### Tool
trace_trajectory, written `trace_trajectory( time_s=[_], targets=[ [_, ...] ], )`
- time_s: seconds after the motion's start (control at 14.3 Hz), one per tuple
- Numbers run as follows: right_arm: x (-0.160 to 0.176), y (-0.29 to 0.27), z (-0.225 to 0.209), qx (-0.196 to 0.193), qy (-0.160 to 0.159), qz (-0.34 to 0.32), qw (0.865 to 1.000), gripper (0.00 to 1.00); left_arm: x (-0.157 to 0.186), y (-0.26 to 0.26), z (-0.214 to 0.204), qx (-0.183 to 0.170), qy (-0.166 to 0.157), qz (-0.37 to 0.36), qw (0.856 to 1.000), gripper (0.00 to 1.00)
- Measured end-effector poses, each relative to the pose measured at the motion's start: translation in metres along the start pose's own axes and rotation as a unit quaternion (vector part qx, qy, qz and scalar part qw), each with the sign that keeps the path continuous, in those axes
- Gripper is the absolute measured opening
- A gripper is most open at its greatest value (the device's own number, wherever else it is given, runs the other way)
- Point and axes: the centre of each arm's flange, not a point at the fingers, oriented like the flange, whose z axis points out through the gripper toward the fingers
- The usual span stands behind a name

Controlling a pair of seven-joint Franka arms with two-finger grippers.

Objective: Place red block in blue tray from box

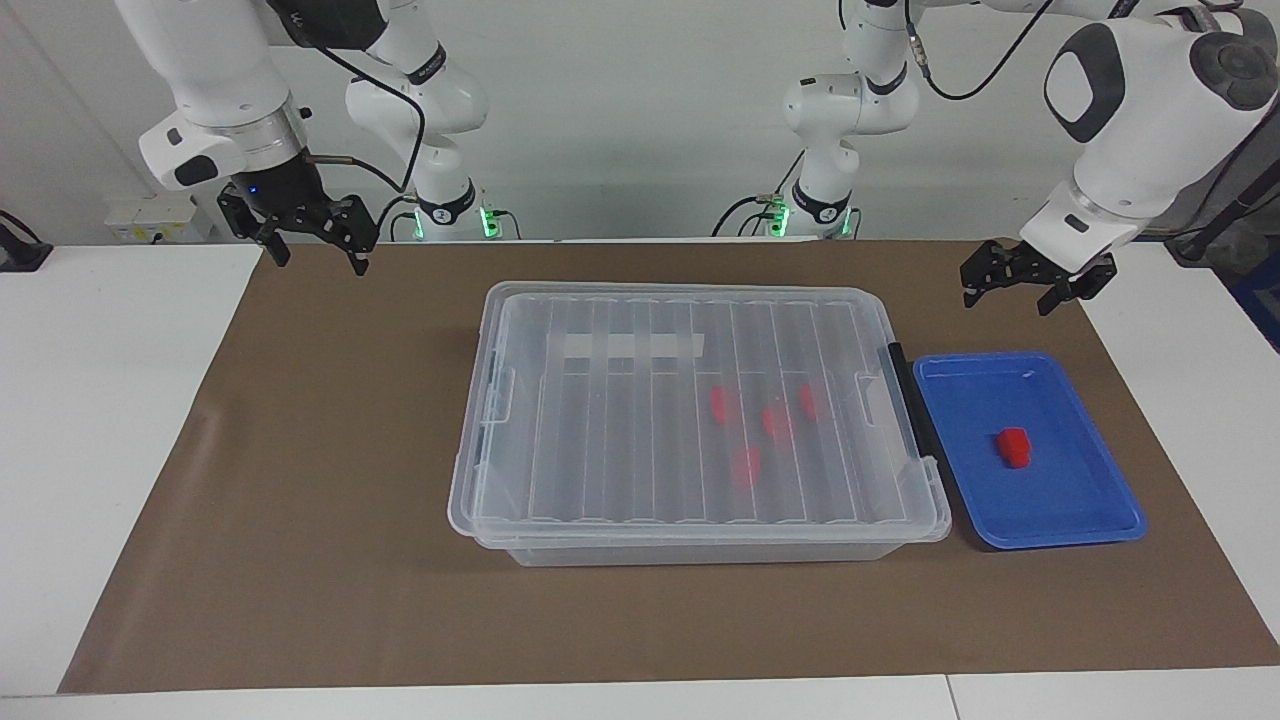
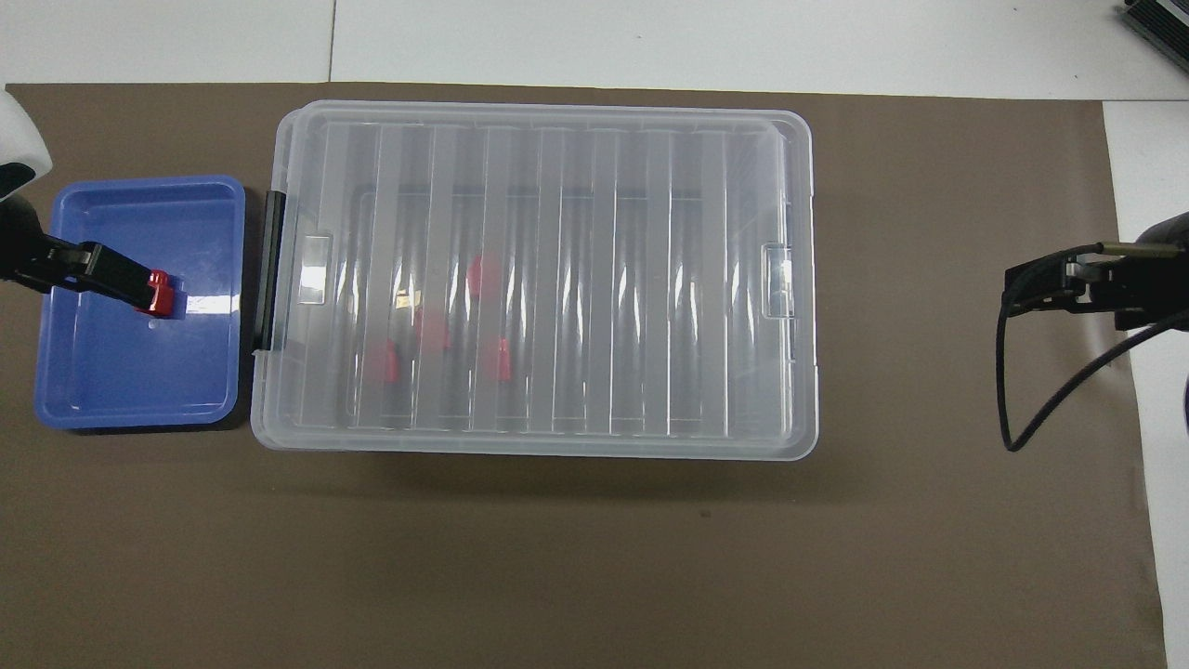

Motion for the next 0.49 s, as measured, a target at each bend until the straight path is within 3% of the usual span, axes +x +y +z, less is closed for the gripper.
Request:
trace_trajectory(
  time_s=[0.49],
  targets=[
    [0.0, 0.0, 0.001, 0.0, -0.001, 0.0, 1.0, 1.0, -0.013, 0.0, -0.029, 0.004, 0.023, -0.002, 1.0, 1.0]
  ],
)
